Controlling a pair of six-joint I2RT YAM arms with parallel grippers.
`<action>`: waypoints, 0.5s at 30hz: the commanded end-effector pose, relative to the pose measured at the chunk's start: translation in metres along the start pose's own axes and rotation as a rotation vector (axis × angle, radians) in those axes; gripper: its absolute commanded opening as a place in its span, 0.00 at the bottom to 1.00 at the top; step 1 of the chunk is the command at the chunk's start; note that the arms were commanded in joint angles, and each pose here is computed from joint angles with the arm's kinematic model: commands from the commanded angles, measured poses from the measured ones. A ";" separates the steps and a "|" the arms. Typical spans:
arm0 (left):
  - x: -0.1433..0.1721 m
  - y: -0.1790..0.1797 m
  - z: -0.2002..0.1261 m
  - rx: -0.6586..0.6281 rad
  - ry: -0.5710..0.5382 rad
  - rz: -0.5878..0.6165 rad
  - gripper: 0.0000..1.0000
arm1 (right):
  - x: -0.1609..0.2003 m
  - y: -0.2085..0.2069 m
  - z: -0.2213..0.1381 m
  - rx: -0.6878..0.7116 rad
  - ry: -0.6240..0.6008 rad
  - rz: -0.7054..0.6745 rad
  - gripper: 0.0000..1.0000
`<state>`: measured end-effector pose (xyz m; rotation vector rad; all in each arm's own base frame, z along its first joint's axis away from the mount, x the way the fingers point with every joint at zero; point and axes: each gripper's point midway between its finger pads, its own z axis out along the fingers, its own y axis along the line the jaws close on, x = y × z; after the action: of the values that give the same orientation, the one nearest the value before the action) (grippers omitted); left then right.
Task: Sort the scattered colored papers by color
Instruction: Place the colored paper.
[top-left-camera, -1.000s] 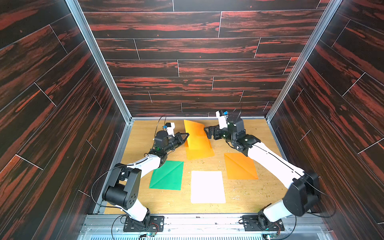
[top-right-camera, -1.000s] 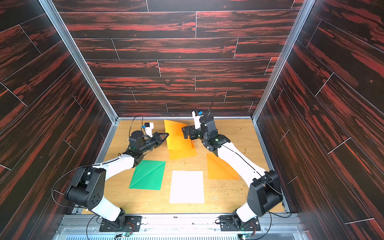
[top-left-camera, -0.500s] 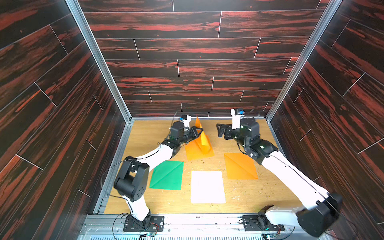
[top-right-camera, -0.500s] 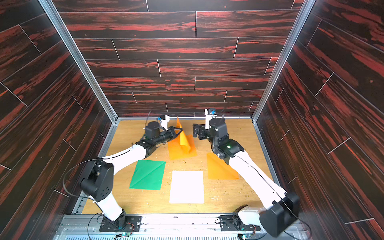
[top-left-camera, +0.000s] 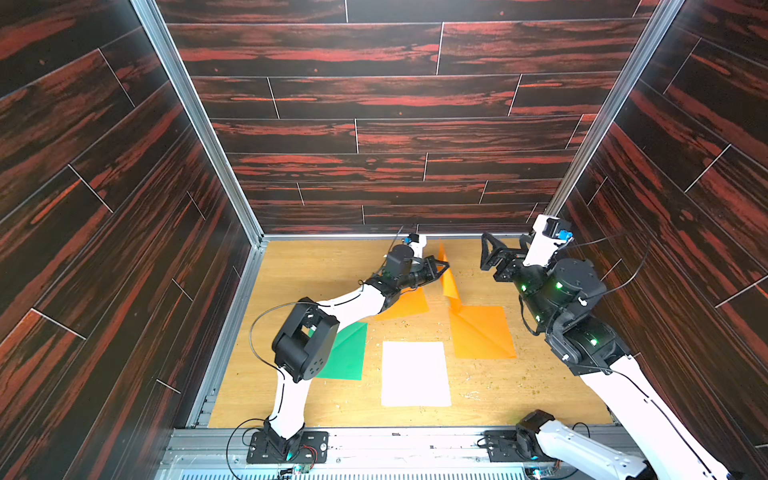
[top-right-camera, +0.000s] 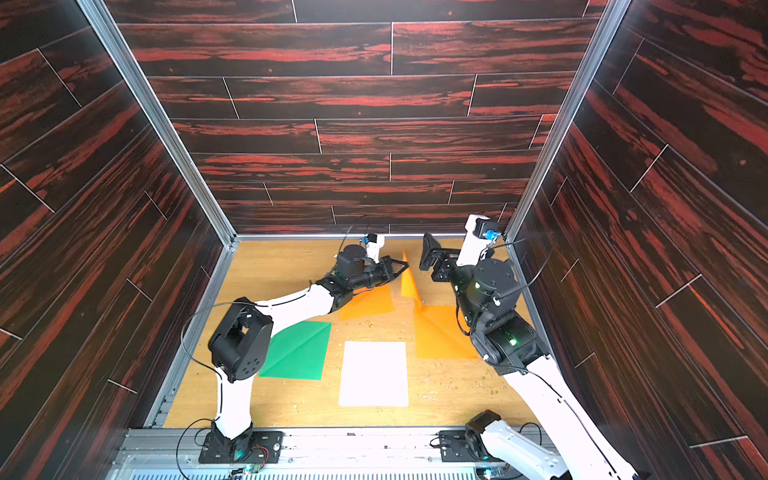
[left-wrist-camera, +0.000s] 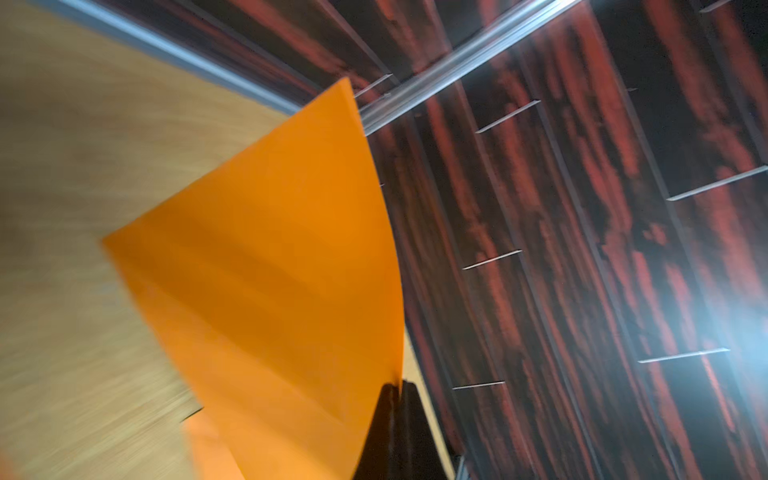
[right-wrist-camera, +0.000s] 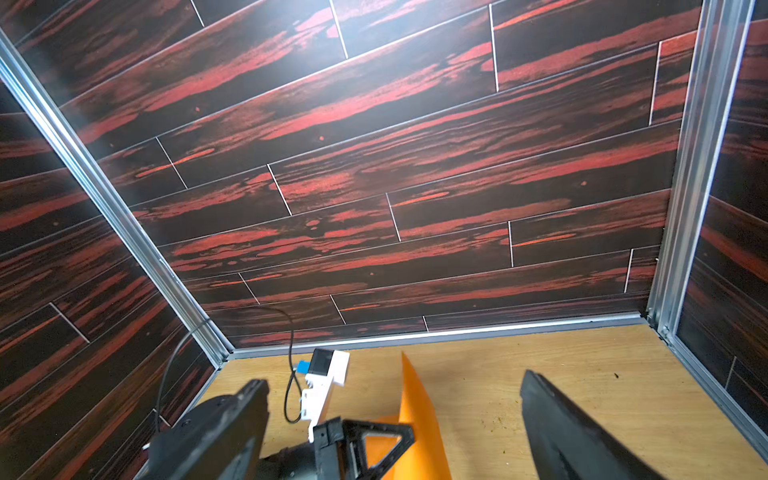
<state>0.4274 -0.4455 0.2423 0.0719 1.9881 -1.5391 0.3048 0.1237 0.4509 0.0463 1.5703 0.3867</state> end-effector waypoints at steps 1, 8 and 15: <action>0.016 -0.035 0.021 0.100 0.026 0.000 0.00 | 0.003 -0.004 0.001 0.023 0.000 0.007 0.98; 0.055 -0.023 0.044 0.142 0.047 -0.096 0.00 | 0.010 -0.002 0.005 0.011 0.019 0.000 0.98; 0.104 0.055 0.038 0.046 0.053 -0.241 0.00 | 0.028 0.006 0.015 -0.022 0.070 0.000 0.98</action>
<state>0.3765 -0.5038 0.1533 -0.0239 2.0907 -1.7244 0.3138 0.1325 0.4339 0.0289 1.6160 0.3870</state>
